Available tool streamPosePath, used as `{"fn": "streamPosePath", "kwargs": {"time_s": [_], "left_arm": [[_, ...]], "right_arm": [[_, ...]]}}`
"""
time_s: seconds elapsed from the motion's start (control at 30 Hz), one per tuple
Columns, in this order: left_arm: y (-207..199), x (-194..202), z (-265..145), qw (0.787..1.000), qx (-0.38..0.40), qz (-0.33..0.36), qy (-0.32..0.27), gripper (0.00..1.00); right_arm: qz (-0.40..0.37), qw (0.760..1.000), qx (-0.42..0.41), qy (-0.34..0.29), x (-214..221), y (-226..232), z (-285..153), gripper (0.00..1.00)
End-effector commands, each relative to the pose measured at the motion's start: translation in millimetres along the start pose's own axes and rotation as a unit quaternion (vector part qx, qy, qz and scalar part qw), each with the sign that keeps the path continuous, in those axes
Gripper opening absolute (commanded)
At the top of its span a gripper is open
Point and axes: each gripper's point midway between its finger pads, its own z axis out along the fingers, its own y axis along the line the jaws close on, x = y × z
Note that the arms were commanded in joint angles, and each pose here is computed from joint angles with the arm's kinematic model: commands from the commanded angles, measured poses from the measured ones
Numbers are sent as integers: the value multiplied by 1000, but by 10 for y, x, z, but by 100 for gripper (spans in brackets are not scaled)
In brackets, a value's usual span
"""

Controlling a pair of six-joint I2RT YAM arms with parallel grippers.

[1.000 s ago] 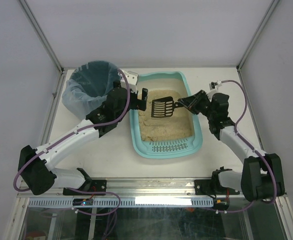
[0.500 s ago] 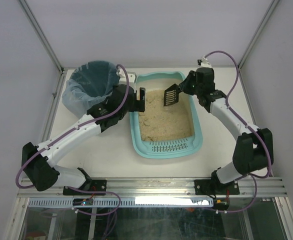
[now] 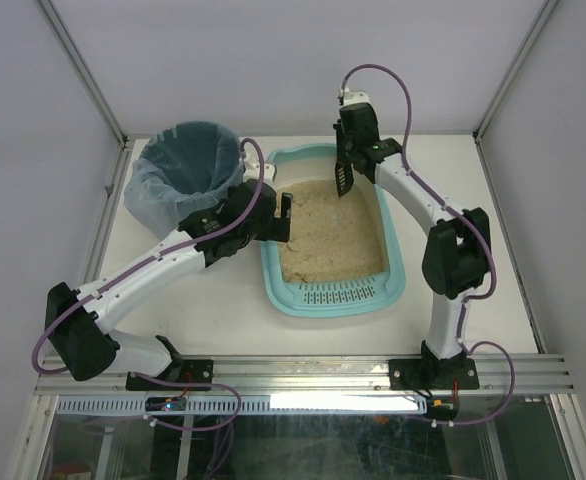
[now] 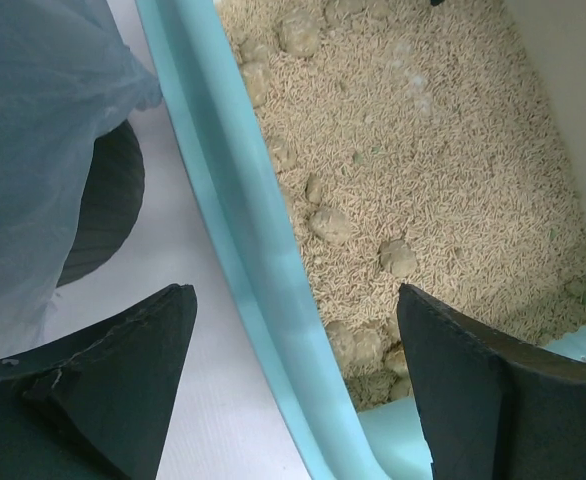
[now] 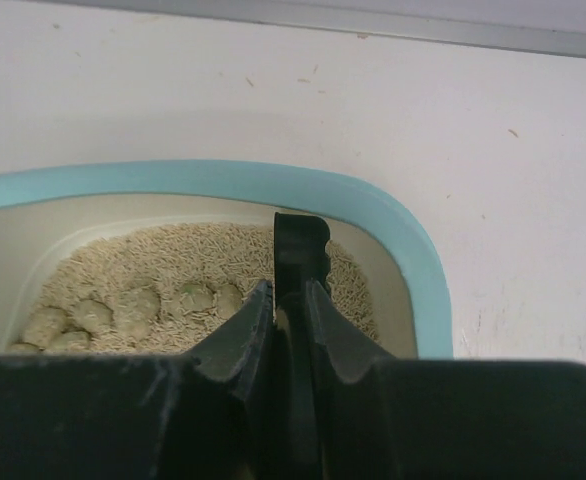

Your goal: Clean the litter box

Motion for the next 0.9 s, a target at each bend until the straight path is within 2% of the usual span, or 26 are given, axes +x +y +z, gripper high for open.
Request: {"fn": "streamPosePath", "kwargs": {"time_s": [0.0, 0.17, 0.37, 0.5, 0.87], "left_arm": [[-53, -12, -72, 999, 8, -32, 5, 84], [-50, 172, -32, 998, 10, -48, 25, 85], [-81, 285, 47, 998, 15, -50, 37, 84], [-52, 339, 91, 998, 6, -48, 42, 83], [-15, 482, 191, 998, -4, -38, 53, 81]], "right_arm": [[-88, 995, 54, 2, -45, -68, 62, 0], [-103, 994, 28, 22, 56, 39, 177, 0], [-93, 993, -62, 44, 177, 357, 179, 0], [-87, 988, -118, 57, 261, 554, 154, 0], [-92, 969, -199, 116, 472, 831, 161, 0]]}}
